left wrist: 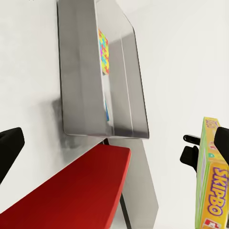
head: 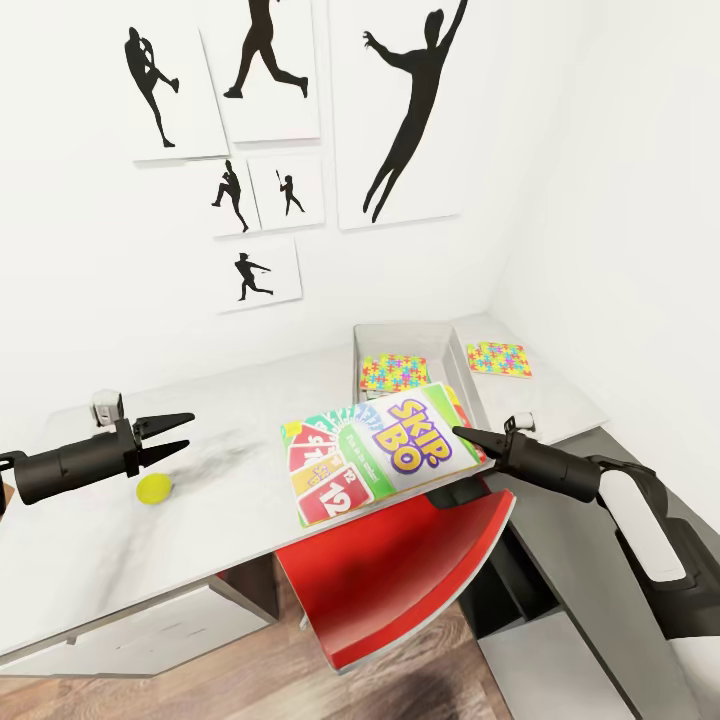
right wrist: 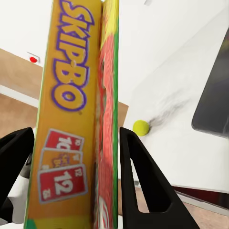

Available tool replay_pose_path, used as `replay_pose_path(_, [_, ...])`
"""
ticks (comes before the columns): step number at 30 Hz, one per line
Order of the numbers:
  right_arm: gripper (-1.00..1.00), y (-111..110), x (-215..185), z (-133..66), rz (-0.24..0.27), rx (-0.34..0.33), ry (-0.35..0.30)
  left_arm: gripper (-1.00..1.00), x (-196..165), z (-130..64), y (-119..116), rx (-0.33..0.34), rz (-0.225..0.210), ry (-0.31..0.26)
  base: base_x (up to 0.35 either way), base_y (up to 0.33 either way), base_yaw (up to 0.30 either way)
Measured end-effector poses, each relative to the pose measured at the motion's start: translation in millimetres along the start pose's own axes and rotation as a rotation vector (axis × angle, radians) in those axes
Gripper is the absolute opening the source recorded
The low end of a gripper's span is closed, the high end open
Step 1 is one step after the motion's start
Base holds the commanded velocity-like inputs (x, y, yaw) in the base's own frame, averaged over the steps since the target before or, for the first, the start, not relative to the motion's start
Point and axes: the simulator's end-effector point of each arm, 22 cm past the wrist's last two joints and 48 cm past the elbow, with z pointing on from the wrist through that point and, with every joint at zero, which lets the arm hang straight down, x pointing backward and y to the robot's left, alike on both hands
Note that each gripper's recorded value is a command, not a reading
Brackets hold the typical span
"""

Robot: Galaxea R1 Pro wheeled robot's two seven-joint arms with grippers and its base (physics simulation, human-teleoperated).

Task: Put all the toys in the child's room - the three board games (two on the bed and one on the table), the two jigsaw puzzles on the table, and the tennis ball on the table - inside the toy box on the table in the child's room.

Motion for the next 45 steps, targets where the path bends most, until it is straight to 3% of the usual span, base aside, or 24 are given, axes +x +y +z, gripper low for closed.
replay_pose_path(15, [-1.00,-2.4,-3.2,1.1,-0.008,0.016,-0.002,1.00,0.8,0.4,0.1,0.000,0.000,0.002,0.000,0.052,0.000])
replay_pose_path(20, [-1.00,-11.8,-22.1,4.5,-0.047,0.091,-0.017,1.00,0.9,0.5,0.1,0.000,0.000,0.003,0.000,0.240,0.000])
replay_pose_path(32, [-1.00,-18.8,-64.0,10.4,-0.127,0.196,-0.075,1.00,0.8,0.6,-0.3,0.001,0.001,0.002,0.000,0.255,0.000])
replay_pose_path(45, [-1.00,5.3,-109.9,31.4,-0.194,0.198,-0.146,1.00,0.8,0.6,0.1,0.000,0.000,0.002,0.000,0.041,0.000])
